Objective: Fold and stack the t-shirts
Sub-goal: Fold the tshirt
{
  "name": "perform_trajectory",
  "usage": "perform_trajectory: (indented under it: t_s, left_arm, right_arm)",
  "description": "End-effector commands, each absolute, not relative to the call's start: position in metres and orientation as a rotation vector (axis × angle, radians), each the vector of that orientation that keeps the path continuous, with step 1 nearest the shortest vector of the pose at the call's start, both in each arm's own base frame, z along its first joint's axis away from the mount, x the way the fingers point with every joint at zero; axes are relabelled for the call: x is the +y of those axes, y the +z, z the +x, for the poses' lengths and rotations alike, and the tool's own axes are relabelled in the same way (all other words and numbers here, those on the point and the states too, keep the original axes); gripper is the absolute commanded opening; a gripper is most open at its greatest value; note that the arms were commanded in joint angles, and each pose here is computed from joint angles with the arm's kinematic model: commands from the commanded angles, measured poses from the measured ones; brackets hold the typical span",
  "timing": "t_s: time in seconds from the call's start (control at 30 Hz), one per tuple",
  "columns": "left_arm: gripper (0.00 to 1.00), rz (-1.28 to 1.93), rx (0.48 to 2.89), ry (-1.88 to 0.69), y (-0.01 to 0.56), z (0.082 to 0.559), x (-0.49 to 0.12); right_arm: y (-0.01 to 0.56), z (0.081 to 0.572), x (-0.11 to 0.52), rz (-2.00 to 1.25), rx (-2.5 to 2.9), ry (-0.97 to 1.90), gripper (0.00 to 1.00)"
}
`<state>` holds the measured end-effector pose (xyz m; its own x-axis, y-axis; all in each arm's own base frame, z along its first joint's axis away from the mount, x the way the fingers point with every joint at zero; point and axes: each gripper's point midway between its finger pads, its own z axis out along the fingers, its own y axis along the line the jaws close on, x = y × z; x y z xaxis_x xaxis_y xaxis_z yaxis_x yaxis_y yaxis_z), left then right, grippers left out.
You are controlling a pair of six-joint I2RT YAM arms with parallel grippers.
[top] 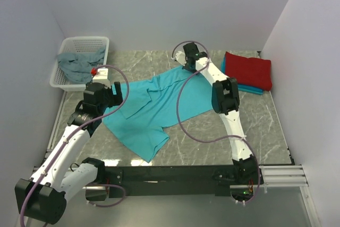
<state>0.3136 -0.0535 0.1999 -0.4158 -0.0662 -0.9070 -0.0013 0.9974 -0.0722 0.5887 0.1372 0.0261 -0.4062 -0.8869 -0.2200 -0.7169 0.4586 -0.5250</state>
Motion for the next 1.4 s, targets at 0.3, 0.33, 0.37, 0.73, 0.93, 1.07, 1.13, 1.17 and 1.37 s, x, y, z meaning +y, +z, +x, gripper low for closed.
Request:
perform_trajectory:
  t_s: [0.3, 0.33, 0.37, 0.73, 0.93, 1.07, 1.13, 1.17, 1.37]
  left_arm:
    - [0.86, -0.048, 1.948, -0.074, 0.217, 0.322, -0.054]
    - [0.86, -0.049, 1.953, -0.072, 0.215, 0.322, -0.054]
    - [0.86, -0.049, 1.953, -0.072, 0.215, 0.322, -0.054]
    - [0.88, -0.049, 2.0, -0.045, 0.202, 0.326, -0.053]
    - [0.99, 0.072, 2.055, -0.186, 0.185, 0.326, -0.078]
    - [1.0, 0.333, 1.933, -0.392, 0.203, 0.314, -0.12]
    - [0.99, 0.486, 1.859, -0.438, 0.205, 0.295, -0.144]
    - [0.99, 0.56, 1.827, -0.423, 0.207, 0.29, -0.152]
    - [0.96, 1.227, 1.567, -0.557, 0.185, 0.198, -0.219]
  right_arm:
    - [0.013, 0.576, 0.091, -1.289, 2.382, -0.424, 0.0]
    - [0.013, 0.577, 0.09, -1.271, 2.389, -0.417, 0.0]
    - [0.013, 0.577, 0.088, -1.258, 2.395, -0.412, 0.0]
    - [0.072, 0.606, 0.109, -0.995, 2.266, -0.319, 0.23]
    - [0.139, 0.567, 0.148, -1.043, 2.159, 0.002, 0.42]
    - [0.149, 0.489, 0.172, -1.234, 2.095, 0.313, 0.45]
    - [0.185, 0.453, 0.18, -1.318, 1.949, 0.41, 0.47]
    - [0.162, 0.425, 0.177, -1.353, 1.98, 0.471, 0.47]
    - [0.186, 0.321, 0.159, -1.49, 1.626, 0.616, 0.54]
